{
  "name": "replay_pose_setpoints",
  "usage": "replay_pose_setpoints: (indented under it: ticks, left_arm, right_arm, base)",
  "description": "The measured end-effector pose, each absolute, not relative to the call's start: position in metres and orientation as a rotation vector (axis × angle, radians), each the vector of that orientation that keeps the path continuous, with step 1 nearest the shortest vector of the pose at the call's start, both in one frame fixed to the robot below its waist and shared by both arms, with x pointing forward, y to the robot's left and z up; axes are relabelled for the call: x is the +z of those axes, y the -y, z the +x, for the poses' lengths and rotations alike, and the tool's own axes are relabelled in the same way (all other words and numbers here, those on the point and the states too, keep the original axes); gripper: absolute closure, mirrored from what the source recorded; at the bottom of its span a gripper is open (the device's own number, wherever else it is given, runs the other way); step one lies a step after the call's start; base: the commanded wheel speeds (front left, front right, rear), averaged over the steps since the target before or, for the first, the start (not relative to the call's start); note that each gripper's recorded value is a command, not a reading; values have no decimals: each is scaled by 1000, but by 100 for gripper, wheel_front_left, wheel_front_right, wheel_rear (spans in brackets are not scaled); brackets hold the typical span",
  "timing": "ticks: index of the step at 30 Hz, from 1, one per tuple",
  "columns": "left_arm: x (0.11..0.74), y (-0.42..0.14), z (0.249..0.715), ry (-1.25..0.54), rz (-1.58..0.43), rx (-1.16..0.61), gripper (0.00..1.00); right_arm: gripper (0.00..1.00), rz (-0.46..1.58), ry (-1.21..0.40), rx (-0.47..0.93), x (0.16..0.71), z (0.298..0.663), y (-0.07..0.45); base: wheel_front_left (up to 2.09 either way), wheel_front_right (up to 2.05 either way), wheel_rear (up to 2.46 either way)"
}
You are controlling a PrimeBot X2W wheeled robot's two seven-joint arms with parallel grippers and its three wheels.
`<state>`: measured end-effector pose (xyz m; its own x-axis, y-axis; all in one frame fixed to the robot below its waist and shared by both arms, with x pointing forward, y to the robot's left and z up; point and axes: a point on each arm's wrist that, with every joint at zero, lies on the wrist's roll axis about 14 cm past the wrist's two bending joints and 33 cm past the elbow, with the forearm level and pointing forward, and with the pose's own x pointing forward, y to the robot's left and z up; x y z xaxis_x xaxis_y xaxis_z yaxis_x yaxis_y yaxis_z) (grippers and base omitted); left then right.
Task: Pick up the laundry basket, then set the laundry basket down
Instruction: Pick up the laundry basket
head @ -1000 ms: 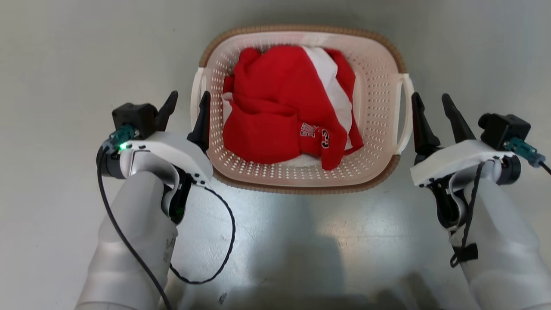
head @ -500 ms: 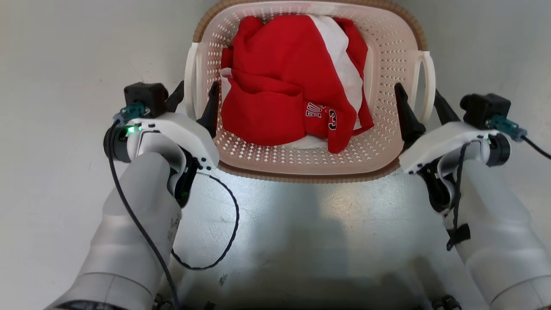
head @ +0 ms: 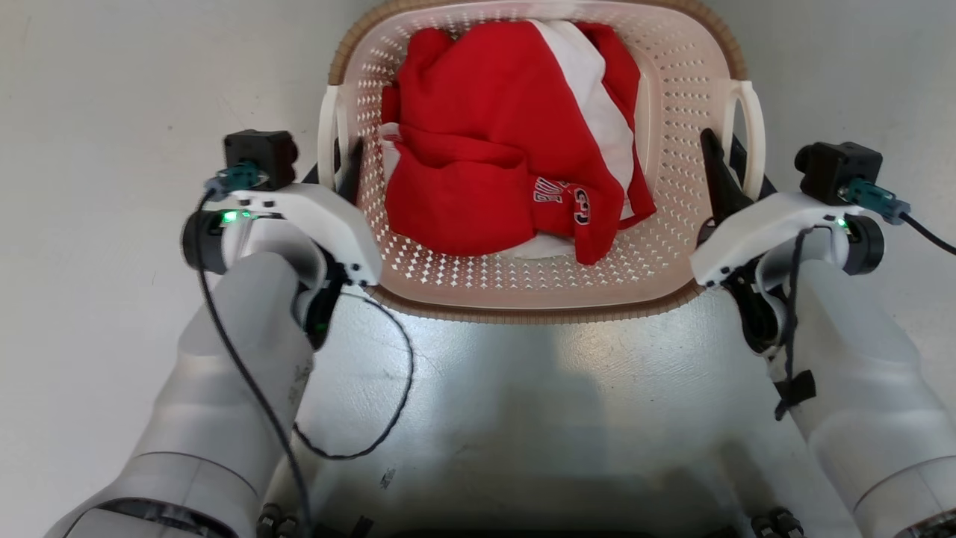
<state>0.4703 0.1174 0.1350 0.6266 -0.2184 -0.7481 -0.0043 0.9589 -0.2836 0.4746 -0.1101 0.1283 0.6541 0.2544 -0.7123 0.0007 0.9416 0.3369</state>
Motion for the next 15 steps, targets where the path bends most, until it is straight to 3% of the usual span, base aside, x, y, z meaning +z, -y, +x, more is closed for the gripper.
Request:
replay_pose_setpoints:
  ticks: [15]
  left_arm:
    - [158, -112, 468, -893, -256, -153, 100]
  right_arm:
    - [100, 323, -807, 168, 163, 482, 109]
  base:
    - [0, 0, 0]
